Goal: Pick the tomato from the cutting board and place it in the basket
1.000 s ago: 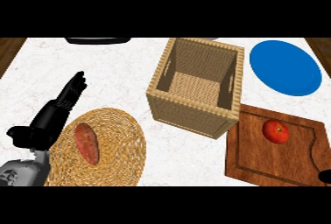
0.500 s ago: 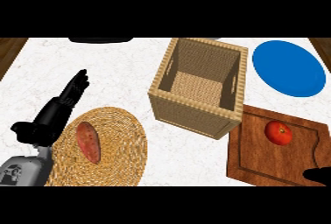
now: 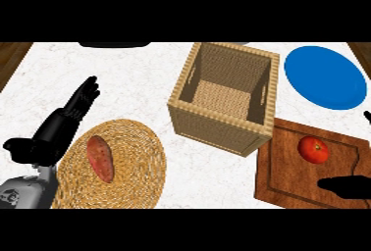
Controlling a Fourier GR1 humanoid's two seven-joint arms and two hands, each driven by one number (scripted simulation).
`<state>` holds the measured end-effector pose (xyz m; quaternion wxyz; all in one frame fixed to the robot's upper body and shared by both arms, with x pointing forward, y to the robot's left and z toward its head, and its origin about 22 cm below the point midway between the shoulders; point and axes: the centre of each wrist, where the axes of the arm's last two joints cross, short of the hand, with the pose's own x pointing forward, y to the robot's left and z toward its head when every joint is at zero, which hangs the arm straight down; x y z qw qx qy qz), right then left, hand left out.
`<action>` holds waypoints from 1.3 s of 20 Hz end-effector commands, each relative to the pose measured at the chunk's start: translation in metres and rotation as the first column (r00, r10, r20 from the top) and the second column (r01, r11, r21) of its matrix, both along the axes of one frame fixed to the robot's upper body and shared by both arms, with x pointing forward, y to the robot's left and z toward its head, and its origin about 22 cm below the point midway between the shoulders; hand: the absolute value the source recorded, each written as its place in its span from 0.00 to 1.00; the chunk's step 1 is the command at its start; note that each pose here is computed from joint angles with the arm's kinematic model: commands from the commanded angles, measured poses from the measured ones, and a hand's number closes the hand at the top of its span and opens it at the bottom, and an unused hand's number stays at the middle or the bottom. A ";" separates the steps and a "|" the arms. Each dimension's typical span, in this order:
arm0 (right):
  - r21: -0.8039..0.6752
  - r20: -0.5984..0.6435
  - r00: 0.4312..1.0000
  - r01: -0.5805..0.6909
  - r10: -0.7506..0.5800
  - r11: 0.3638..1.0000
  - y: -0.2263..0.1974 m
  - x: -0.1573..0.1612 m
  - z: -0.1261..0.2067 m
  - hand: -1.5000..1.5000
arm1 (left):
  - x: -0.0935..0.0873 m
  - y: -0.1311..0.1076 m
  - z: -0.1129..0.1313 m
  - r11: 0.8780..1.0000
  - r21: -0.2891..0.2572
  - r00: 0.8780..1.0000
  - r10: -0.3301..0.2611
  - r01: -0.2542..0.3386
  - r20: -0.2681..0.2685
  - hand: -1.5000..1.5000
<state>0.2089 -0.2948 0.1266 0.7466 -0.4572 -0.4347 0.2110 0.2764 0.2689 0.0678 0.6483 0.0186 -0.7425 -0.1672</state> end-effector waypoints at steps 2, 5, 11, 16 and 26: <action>-0.025 -0.001 1.000 0.001 -0.001 1.000 -0.010 0.001 -0.022 0.00 | -0.005 0.008 -0.017 1.000 0.006 1.000 0.009 -0.009 0.007 0.50; -0.015 0.022 1.000 -0.015 0.015 1.000 -0.001 -0.002 -0.022 0.00 | -0.002 0.004 -0.017 1.000 0.006 1.000 0.009 -0.009 -0.018 0.50; 0.035 0.086 0.996 -0.041 0.038 0.999 0.002 0.011 -0.014 0.00 | -0.003 -0.011 -0.009 1.000 0.008 1.000 0.004 -0.004 0.018 0.50; 0.014 0.037 0.999 -0.025 0.024 1.000 0.011 -0.004 -0.020 0.00 | 0.015 -0.002 -0.013 1.000 -0.012 1.000 0.002 -0.002 0.012 0.50; -0.039 -0.040 0.999 -0.016 0.015 0.999 0.014 0.027 -0.035 0.00 | 0.002 0.022 0.007 1.000 0.005 1.000 0.007 -0.007 0.009 0.50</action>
